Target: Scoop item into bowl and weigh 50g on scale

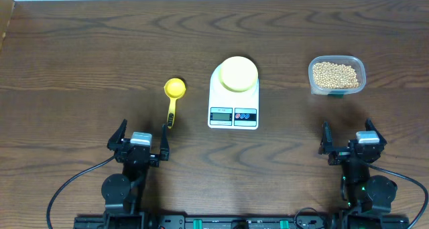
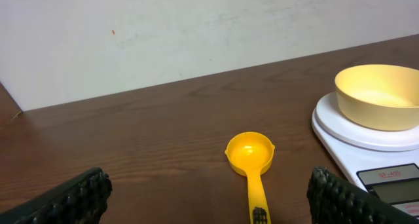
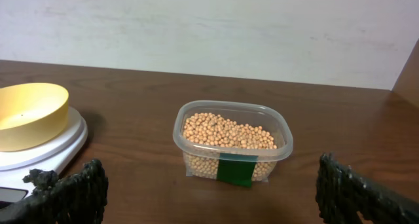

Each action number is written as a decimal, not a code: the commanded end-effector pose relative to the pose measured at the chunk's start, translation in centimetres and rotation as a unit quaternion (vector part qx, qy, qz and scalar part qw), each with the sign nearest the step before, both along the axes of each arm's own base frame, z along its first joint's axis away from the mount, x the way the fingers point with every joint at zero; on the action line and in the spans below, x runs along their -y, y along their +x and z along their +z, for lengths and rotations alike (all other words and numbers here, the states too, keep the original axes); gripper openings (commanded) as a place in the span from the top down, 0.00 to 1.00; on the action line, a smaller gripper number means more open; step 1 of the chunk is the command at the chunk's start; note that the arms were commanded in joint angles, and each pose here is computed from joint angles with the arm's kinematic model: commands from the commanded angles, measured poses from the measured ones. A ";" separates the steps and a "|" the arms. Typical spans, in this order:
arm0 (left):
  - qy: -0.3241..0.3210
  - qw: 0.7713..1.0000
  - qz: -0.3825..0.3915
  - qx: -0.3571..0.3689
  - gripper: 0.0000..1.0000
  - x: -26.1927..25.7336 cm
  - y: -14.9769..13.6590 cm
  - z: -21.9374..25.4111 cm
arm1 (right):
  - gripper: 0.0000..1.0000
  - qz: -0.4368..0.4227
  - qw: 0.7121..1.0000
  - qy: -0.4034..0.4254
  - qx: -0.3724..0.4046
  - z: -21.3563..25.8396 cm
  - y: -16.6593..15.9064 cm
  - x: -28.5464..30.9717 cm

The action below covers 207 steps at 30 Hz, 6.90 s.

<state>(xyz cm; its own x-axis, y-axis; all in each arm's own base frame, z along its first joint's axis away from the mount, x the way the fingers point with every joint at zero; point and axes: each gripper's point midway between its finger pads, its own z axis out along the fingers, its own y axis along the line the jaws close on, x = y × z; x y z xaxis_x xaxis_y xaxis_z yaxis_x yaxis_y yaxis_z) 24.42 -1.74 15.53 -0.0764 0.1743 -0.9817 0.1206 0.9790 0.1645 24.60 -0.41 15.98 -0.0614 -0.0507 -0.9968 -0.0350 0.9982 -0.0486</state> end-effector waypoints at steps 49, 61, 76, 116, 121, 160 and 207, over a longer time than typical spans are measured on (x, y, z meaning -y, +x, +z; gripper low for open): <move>0.010 1.000 0.005 -0.011 0.02 -0.3 0.0 -1.0 | 0.01 0.003 1.000 -0.001 0.000 0.0 0.0 -0.1; 0.010 1.000 0.006 -0.002 0.02 -0.3 0.1 -0.6 | 0.01 0.003 1.000 -0.001 0.000 0.0 0.0 -0.1; -0.015 1.000 0.008 -0.006 0.02 -0.2 0.1 -0.7 | 0.01 0.003 1.000 -0.001 0.000 0.0 0.0 -0.1; -0.080 0.996 0.010 -0.023 0.02 -0.1 -0.4 6.3 | 0.01 0.003 1.000 -0.001 0.000 0.0 0.0 -0.1; -0.081 0.993 0.004 -0.081 0.02 0.3 0.5 9.7 | 0.01 0.003 1.000 -0.001 0.000 0.0 0.0 -0.1; -0.170 0.771 -0.051 -0.612 0.02 4.9 8.2 -8.3 | 0.01 0.003 1.000 -0.001 0.000 0.0 0.0 -0.1; -0.081 0.813 0.074 -0.572 0.28 3.6 12.9 -15.0 | 0.01 0.003 1.000 -0.001 0.000 0.0 0.0 -0.1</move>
<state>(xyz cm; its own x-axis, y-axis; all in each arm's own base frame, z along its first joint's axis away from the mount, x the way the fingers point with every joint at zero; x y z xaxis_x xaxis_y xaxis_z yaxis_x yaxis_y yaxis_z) 37.65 -5.42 1.08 -0.9599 -0.0305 -0.2786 0.0008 0.9938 -0.1116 24.60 -0.41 15.98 -0.0614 -0.0507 -0.9968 -0.0350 0.9982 -0.0486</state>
